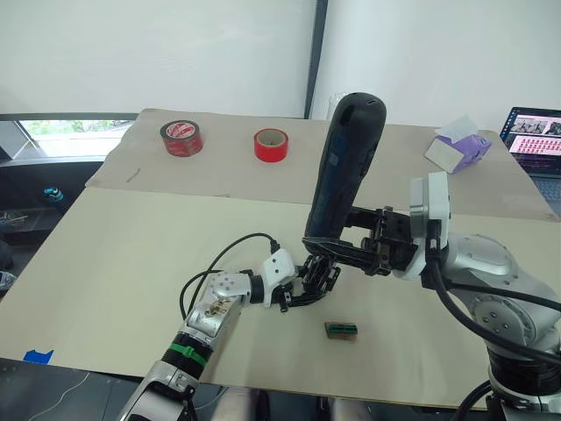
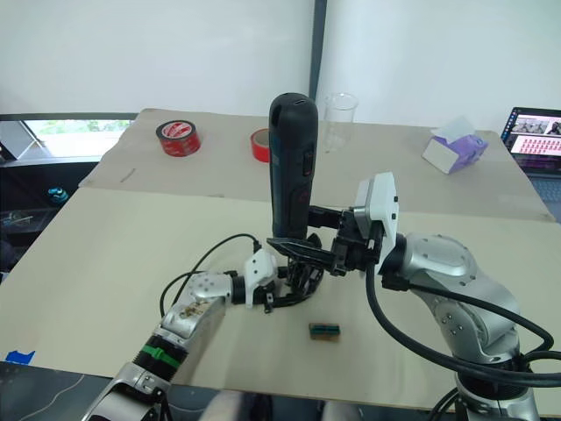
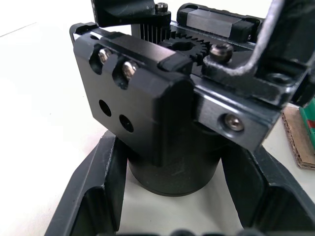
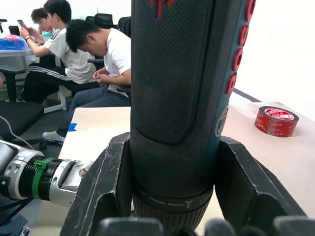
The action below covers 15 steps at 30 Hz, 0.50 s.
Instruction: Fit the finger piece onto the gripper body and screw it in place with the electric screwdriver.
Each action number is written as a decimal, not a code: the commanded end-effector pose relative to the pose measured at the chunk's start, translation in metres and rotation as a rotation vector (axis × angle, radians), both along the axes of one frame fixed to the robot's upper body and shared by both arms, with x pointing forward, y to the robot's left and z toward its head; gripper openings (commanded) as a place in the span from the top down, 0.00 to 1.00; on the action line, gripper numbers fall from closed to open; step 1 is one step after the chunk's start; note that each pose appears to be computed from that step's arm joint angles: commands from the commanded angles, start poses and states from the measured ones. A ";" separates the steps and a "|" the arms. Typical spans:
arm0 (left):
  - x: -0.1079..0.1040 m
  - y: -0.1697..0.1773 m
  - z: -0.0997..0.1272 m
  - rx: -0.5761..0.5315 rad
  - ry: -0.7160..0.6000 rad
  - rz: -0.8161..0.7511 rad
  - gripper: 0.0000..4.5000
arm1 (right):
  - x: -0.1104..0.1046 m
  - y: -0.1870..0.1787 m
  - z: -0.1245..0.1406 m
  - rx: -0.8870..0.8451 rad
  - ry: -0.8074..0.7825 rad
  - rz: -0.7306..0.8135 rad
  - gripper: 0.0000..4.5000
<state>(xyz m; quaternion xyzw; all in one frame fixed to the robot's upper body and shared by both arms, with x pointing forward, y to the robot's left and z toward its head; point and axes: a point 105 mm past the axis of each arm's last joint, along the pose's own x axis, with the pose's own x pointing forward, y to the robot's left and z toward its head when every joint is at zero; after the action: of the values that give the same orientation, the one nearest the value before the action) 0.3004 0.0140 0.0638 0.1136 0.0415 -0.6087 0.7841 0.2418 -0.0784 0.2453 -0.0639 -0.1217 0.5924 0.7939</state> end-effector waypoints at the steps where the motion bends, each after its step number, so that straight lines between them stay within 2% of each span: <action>1: -0.011 -0.004 -0.020 0.045 0.077 -0.037 0.49 | -0.007 -0.002 0.019 0.024 -0.107 0.011 0.57; 15: -0.012 -0.005 -0.020 0.040 0.079 -0.034 0.49 | -0.008 -0.001 0.021 0.024 -0.118 0.018 0.57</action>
<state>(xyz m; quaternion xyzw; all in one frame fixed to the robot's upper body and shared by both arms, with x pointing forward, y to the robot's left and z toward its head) 0.3002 0.0131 0.0641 0.1124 0.0408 -0.6092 0.7839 0.2417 -0.0784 0.2451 -0.0702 -0.1221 0.5939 0.7921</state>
